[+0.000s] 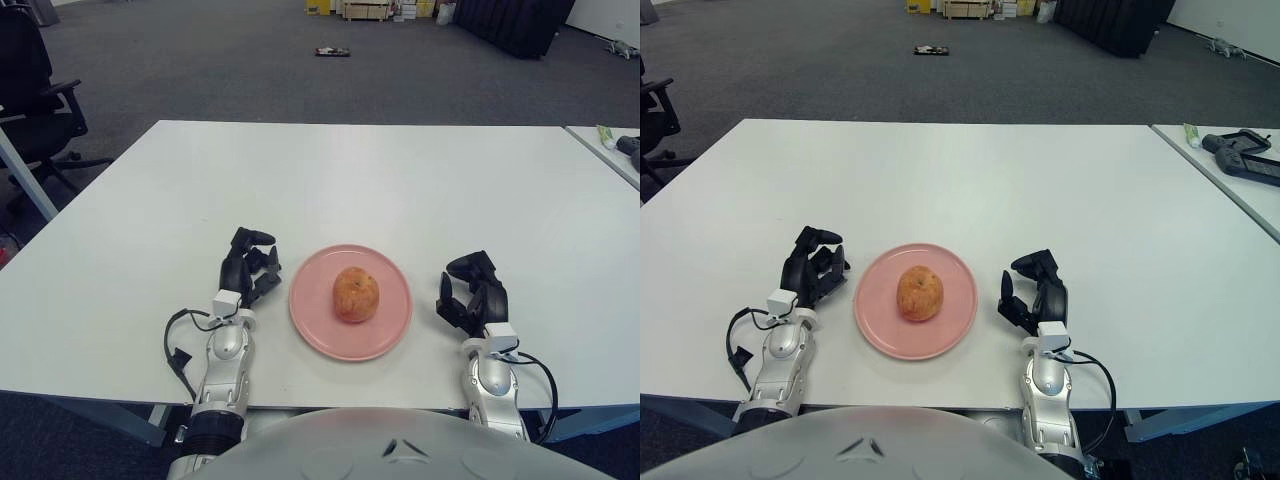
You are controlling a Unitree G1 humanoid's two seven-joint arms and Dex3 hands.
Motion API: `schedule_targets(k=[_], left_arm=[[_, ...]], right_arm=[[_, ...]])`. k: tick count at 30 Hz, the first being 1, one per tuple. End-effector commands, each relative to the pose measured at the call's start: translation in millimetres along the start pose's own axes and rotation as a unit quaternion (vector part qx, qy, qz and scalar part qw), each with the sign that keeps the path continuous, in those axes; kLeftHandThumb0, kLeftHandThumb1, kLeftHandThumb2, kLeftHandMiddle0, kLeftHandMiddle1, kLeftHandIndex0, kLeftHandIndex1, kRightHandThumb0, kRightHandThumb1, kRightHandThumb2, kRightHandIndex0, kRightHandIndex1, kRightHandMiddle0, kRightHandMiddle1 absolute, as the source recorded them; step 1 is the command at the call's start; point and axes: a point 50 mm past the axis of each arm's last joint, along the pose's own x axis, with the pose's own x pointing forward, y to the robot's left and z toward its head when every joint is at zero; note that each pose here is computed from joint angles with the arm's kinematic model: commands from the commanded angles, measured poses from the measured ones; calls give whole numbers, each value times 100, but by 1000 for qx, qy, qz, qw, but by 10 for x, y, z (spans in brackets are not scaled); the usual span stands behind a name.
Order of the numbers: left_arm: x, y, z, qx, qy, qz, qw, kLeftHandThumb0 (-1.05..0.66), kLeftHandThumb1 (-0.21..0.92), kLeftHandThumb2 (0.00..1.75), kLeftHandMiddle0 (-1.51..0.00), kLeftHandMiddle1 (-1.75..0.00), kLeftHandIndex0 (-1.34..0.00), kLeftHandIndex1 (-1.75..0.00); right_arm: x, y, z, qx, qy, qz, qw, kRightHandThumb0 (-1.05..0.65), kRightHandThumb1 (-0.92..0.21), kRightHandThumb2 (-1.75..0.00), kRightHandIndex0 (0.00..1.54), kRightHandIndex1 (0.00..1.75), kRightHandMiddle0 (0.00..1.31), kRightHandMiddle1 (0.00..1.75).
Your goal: Put the apple into the plate.
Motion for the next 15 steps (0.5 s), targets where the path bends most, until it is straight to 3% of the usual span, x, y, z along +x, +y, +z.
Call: schedule_targets(k=[1, 15], left_arm=[[-35, 68, -55, 5, 19, 7, 1000, -38, 69, 84, -68, -175, -33, -175], [-43, 131, -12, 12, 20, 7, 1000, -38, 69, 85, -68, -175, -34, -175]], right_arm=[[-16, 32, -87, 2, 27, 6, 1000, -40, -61, -96, 64, 152, 39, 175], [-15, 75, -65, 10, 19, 10, 1000, -40, -60, -96, 62, 151, 39, 175]])
